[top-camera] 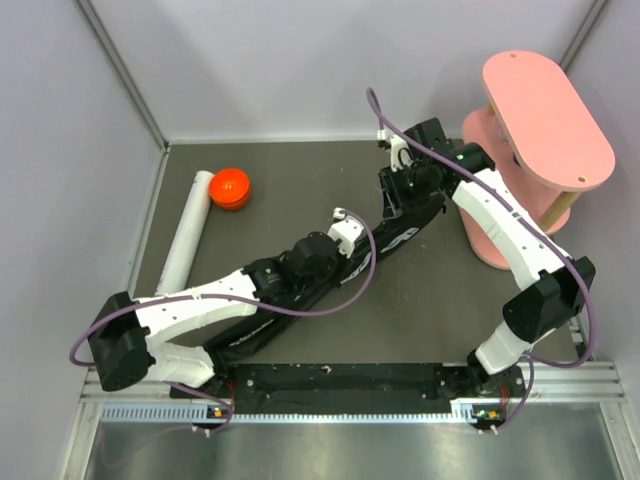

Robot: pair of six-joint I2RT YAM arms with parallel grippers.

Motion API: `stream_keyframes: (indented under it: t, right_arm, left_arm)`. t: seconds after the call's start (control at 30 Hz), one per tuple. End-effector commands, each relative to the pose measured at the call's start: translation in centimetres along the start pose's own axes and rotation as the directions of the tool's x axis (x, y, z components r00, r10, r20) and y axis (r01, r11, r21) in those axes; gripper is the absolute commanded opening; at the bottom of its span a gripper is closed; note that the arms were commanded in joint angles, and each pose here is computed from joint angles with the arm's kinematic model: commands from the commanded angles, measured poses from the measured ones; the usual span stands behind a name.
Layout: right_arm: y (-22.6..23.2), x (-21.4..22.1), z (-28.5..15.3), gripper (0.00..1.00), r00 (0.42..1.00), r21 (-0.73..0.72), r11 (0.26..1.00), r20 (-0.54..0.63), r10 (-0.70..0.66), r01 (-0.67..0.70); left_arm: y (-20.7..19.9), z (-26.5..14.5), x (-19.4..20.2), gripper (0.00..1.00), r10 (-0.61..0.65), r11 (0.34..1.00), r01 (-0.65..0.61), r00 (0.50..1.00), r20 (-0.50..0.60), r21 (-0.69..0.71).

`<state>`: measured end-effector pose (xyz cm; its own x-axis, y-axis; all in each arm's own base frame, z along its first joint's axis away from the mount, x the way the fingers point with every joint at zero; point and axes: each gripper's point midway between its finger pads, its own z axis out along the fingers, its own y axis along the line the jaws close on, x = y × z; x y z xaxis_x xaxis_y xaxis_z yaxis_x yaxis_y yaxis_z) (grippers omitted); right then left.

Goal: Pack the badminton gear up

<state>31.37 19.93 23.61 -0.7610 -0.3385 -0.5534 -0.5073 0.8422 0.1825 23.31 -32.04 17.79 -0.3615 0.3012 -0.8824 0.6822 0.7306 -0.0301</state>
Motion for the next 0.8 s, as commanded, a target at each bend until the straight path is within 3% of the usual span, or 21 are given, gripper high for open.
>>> stream_keyframes:
  t: [0.0,0.27,0.77]
  right_arm:
    - [1.5,-0.3,-0.5,0.39,0.998,-0.018,0.998,-0.013,-0.064,0.064]
    - [1.6,0.0,-0.1,0.39,0.998,-0.019,0.998,-0.024,-0.062,0.061]
    - [1.9,1.2,1.0,0.24,0.989,-0.001,0.992,-0.069,-0.128,0.129]
  left_arm:
    - [-0.1,-0.6,-2.2,0.00,-0.002,1.000,0.003,0.998,0.066,-0.010]
    - [-0.4,-0.5,-2.0,0.00,0.003,1.000,-0.002,0.998,0.059,-0.007]
    - [-0.4,-0.3,-2.1,0.00,0.013,1.000,-0.012,0.998,0.059,-0.008]
